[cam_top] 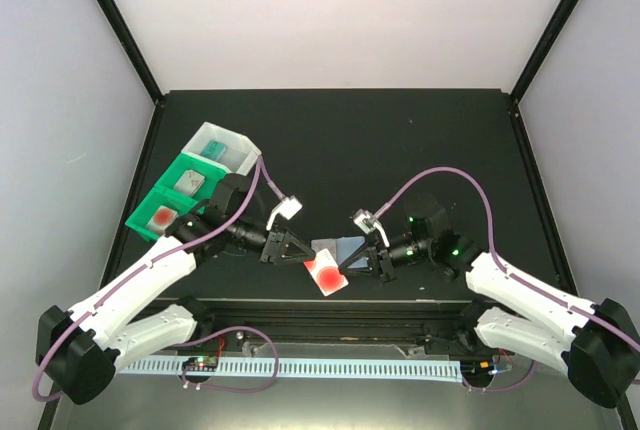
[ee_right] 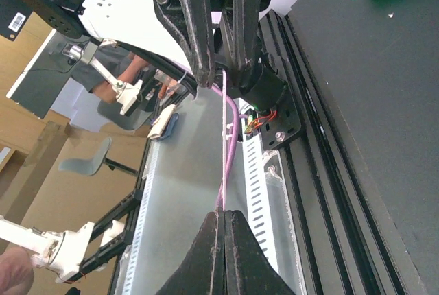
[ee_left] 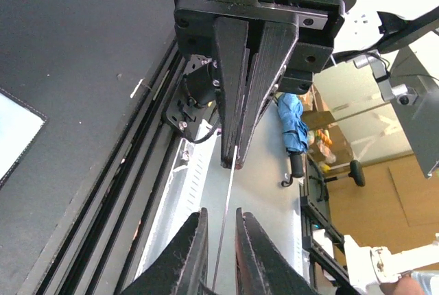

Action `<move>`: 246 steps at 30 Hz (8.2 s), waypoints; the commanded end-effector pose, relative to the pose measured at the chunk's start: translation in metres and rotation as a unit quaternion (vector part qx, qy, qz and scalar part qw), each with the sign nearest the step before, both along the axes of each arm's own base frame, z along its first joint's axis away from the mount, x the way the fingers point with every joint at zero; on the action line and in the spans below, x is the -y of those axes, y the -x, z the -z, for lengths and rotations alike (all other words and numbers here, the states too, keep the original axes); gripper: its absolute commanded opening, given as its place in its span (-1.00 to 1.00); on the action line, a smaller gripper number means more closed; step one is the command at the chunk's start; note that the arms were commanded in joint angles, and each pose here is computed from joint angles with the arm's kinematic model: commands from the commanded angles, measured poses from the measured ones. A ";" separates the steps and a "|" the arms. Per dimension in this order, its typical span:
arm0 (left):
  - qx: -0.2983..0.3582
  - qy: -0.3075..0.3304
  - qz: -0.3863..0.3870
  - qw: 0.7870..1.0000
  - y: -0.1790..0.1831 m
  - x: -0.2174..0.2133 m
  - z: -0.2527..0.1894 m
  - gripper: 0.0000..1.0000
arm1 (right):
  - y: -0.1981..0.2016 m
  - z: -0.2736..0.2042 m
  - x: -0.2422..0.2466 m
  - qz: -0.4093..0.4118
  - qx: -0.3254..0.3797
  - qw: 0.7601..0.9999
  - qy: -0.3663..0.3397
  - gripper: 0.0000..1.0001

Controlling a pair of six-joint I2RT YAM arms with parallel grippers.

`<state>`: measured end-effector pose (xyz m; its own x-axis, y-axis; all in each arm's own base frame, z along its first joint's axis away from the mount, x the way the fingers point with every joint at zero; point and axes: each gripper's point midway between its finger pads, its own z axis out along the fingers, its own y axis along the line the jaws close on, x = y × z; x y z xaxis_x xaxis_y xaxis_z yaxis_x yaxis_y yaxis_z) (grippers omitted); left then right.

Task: Take the credit cards out of the card holder

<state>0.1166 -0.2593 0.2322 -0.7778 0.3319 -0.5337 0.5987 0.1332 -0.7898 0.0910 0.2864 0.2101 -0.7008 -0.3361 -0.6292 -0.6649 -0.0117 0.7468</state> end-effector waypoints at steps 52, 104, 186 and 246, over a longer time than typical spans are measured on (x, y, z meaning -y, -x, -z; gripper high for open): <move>0.052 -0.149 -0.755 0.636 -0.162 -0.262 0.006 -0.97 | -0.038 -0.001 0.015 0.167 0.030 0.985 0.008 1.00; -0.048 -0.193 -0.898 0.393 -0.158 -0.418 0.109 -0.97 | -0.032 -0.005 0.016 0.148 0.053 0.988 0.005 1.00; -0.028 -0.092 -0.422 0.901 -0.138 -0.150 0.052 0.85 | -0.113 0.102 0.018 0.330 -0.059 0.920 0.204 -0.33; -0.096 -0.035 -0.298 0.949 -0.092 -0.029 0.087 0.96 | -0.104 0.214 0.006 0.332 -0.086 0.879 0.330 -0.98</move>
<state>0.1977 -0.2221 0.1339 -0.9332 -0.1356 -0.3329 0.2295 0.4879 -0.8422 0.2039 0.2951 0.0167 -0.9345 -0.0695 -0.3490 -0.2721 0.7716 0.5749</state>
